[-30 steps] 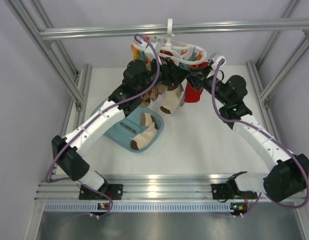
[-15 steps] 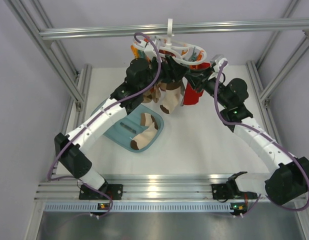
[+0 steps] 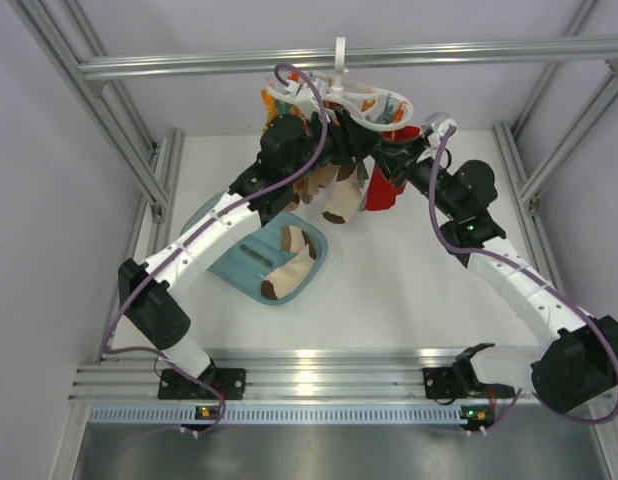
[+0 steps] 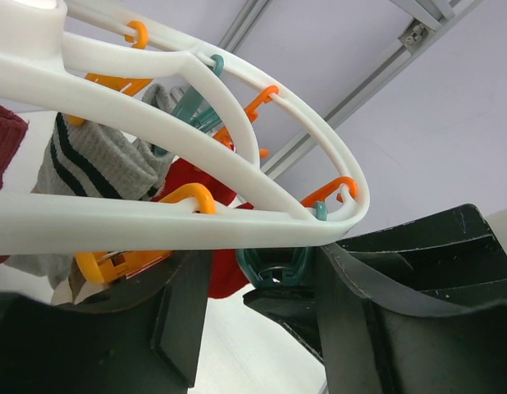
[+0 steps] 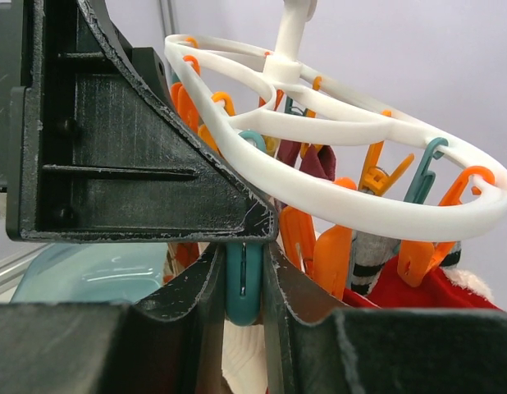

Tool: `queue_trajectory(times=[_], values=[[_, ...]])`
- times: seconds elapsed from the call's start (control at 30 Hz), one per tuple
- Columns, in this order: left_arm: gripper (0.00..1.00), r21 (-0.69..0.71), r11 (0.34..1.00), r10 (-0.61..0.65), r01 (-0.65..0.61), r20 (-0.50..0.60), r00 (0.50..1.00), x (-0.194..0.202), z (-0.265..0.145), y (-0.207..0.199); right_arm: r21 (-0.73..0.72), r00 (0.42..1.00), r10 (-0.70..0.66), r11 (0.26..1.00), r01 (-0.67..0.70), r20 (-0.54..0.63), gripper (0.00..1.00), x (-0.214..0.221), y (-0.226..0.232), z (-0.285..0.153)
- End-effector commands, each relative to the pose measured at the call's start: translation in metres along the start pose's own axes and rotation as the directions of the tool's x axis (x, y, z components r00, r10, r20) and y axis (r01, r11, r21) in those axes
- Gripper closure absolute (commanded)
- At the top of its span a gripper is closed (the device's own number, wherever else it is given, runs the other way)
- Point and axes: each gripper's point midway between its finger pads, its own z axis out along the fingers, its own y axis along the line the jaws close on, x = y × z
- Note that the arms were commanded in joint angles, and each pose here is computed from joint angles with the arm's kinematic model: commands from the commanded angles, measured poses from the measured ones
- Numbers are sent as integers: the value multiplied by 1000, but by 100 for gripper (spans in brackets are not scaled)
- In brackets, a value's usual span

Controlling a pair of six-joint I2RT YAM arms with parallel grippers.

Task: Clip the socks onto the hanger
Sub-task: Open the clamp at the hanger.

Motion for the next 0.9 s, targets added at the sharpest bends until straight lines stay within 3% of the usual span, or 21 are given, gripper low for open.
queue_trajectory(times=[0.0,0.17,0.4,0.43,0.5,0.57,0.6,0.7,0.87], values=[[45,71,997,-4,-3,91,996,-31,1,-24,-58,1000,3,998,-4,-2,100,-1,18,-8],[55,65,998,-20,14,100,995,-35,1,-22,-54,1000,-2,999,2,-7,100,2,17,-9],[88,68,997,-42,35,99,994,-36,2,-21,-57,1000,-19,998,18,-13,100,5,18,-13],[100,68,997,-43,37,97,994,-35,2,-20,-57,1000,-20,998,19,-14,100,5,18,-14],[100,71,997,-45,38,93,995,-34,2,-21,-58,999,-23,998,21,-24,100,7,19,-14],[100,77,996,-44,38,81,996,-31,3,-21,-67,999,-23,998,20,-36,87,9,20,-14],[100,75,997,-43,38,76,996,-29,3,-19,-70,999,-26,997,23,-40,69,8,20,-15],[100,70,997,-14,9,66,998,-25,3,-17,-69,997,-34,997,29,-66,47,11,22,-21],[100,57,998,35,-38,50,998,-18,3,-8,-171,983,-111,982,85,-148,45,32,37,-46]])
